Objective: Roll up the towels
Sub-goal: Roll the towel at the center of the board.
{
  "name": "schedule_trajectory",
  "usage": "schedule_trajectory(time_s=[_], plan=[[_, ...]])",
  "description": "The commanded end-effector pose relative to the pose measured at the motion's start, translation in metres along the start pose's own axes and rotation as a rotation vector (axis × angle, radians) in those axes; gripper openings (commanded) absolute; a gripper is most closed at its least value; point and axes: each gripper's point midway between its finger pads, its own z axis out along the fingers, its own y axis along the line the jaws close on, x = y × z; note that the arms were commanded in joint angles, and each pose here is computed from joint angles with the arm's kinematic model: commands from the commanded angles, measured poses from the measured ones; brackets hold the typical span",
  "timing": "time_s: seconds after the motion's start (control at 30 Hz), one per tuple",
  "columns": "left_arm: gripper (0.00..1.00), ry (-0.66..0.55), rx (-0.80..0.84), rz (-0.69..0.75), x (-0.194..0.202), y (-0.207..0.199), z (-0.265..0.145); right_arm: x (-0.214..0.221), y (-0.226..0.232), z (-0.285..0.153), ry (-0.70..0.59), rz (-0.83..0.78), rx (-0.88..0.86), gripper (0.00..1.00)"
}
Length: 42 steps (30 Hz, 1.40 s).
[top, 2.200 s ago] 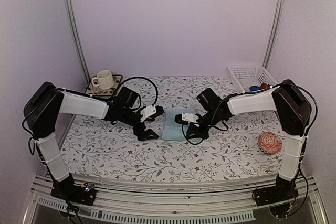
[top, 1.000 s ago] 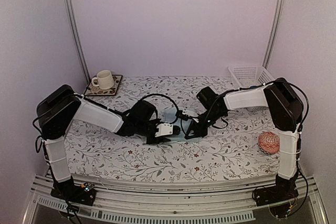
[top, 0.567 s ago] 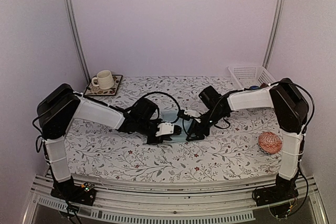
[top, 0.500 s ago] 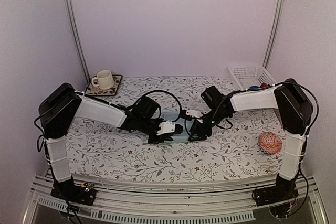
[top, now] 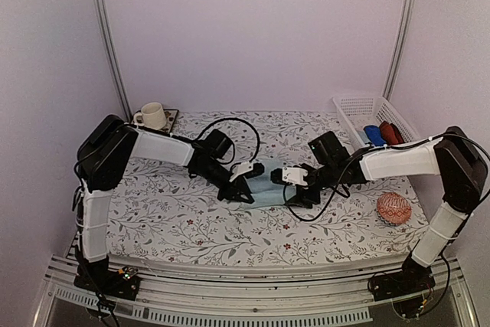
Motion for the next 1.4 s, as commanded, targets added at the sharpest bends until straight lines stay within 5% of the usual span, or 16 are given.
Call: schedule_trajectory(time_s=[0.0,0.6,1.0,1.37], plan=[[0.0,0.059,0.075,-0.233,0.034,-0.002,-0.003,-0.013,-0.02,-0.006,-0.039,-0.143,0.139,0.7],[0.0,0.056,0.144,-0.637,0.065,0.039,-0.002,-0.025,0.018,0.014,-0.12,-0.322,0.063,0.62],[0.0,0.065,0.141,-0.674,0.073,0.046,-0.002,0.001,-0.003,0.046,0.008,-0.3,0.132,0.6],[0.0,0.084,0.143,-0.687,0.078,0.049,0.003,-0.023,-0.004,0.032,-0.086,-0.387,0.171,0.62]])
